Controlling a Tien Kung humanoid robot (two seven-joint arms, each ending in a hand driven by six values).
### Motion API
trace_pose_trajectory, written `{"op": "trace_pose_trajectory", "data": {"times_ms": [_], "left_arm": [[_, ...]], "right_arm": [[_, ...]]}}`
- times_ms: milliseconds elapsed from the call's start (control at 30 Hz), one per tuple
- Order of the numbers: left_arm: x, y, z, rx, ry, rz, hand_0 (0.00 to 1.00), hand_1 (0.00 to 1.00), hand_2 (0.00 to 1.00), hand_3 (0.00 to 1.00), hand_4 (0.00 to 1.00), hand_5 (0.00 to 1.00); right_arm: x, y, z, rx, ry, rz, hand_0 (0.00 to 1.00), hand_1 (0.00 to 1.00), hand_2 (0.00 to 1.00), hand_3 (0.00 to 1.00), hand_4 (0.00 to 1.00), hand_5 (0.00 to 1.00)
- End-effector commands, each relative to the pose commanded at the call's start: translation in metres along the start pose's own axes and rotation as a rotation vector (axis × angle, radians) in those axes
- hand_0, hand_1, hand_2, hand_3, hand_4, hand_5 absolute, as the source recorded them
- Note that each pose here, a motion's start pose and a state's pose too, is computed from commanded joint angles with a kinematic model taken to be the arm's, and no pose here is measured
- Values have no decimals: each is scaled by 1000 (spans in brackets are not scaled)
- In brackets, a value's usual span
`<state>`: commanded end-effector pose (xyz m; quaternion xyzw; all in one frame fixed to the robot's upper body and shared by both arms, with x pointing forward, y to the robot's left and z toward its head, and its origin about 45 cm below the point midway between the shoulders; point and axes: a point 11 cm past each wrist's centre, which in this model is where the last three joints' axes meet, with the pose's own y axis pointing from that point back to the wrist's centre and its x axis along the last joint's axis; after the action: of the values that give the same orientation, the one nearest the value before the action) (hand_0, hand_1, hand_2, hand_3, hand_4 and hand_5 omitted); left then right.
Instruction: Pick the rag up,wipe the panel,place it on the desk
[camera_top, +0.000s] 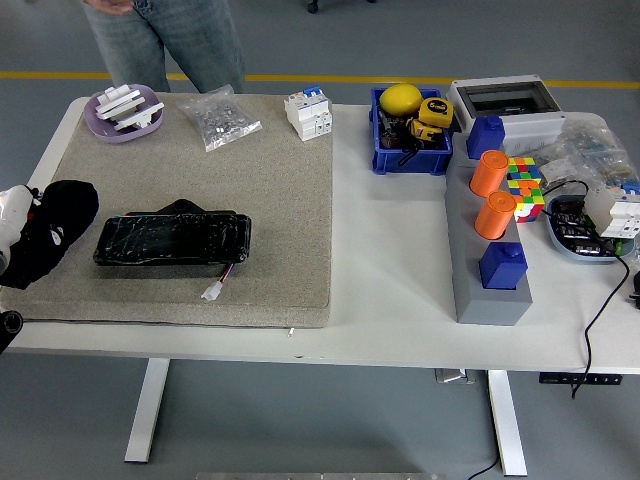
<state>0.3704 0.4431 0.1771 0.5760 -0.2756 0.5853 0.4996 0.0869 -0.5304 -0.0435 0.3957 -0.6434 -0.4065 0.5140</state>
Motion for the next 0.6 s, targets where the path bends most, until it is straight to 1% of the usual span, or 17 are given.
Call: {"op": "trace_pose_trajectory", "data": {"times_ms": [133,167,333,367,533,567,600], "left_arm": [[-2,-1,0,-12,-9,-20,359,459,554,586,477,2],[-3,-2,-1,-12,-9,-22,488,548,565,564,628,2],[-6,-4,-7,8,-17,-56,488,548,565,564,628,2],[-6,-4,-8,11,-17,-59,649,774,716,576,725,2],[-6,-4,-10,18,-14,-72,649,774,716,576,725,2],[-6,-3,-10,17,-14,-76,688,828,827,696,900,70],[-7,-3,-10,19,-10,-85,688,828,827,696,900,70]], "right_arm": [[0,0,0,0,0,-1,744,588,639,613,998,624],[0,0,0,0,0,-1,745,587,639,614,998,624],[-2,0,-1,2,0,-2,745,587,639,614,998,624],[-2,0,-1,2,1,-3,744,587,639,612,998,624],[-1,0,0,0,0,-2,744,587,639,612,998,624],[-1,0,0,0,0,-1,744,587,639,611,998,623],[-1,0,0,-1,1,-1,744,587,639,611,998,623]]}}
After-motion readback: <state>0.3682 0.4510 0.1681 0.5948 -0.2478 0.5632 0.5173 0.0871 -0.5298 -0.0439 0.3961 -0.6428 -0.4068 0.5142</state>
